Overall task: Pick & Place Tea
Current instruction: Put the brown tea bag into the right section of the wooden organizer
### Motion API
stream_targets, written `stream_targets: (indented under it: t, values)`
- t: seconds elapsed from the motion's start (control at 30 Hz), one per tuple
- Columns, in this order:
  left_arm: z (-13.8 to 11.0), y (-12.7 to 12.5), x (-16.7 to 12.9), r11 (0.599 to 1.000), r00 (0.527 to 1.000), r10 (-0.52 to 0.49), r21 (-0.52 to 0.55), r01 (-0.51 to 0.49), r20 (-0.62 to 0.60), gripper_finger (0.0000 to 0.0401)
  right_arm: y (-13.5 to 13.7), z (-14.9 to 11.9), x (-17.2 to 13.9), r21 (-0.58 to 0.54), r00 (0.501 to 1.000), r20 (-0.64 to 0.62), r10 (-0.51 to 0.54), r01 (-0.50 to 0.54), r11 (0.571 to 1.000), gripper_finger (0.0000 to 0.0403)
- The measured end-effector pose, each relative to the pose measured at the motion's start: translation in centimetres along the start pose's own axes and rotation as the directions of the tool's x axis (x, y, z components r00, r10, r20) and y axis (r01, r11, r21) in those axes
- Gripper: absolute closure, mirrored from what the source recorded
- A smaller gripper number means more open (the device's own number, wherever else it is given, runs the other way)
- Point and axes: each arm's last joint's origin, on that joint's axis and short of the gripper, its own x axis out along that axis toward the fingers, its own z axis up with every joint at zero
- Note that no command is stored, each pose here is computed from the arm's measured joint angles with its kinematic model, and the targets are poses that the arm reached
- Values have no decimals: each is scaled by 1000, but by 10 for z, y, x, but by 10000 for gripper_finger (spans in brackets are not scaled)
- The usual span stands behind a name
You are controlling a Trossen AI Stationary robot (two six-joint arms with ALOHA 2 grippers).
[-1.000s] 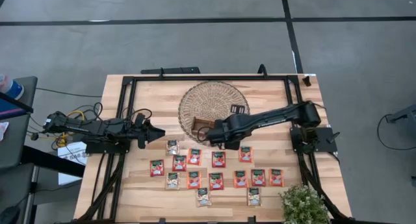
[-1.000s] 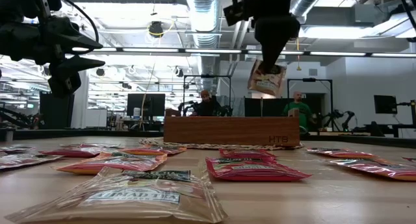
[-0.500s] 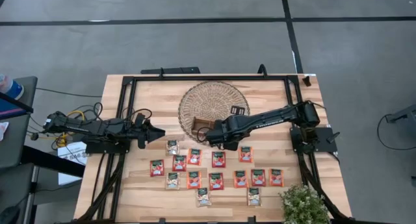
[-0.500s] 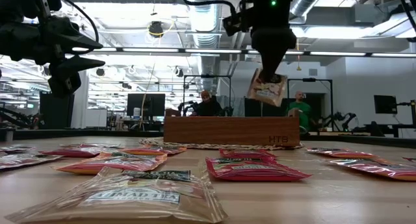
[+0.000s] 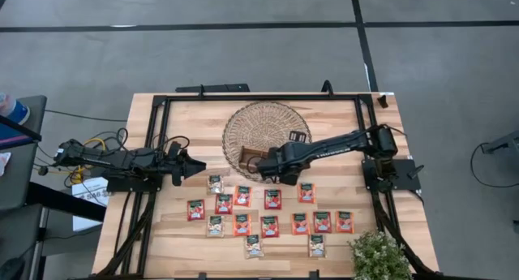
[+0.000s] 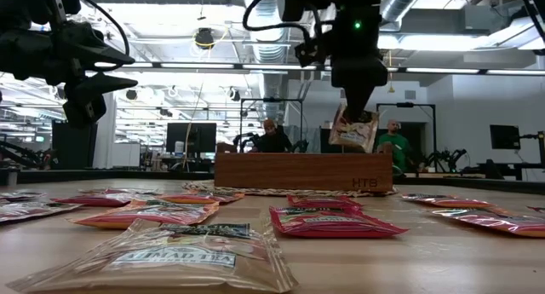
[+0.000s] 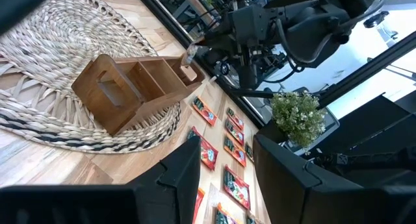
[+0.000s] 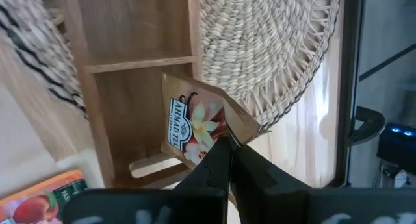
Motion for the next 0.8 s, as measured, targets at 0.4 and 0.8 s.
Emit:
stream_targets:
  t: [0.4,0.8]
  values:
    - [0,0,0,1000,1000,1,31,-1,0,268,7,3,11,-27,999,-35,-19,19,999,403]
    - [0,0,0,999,1000,1,34,-1,0,268,12,0,21,-28,999,-41,-19,18,999,403]
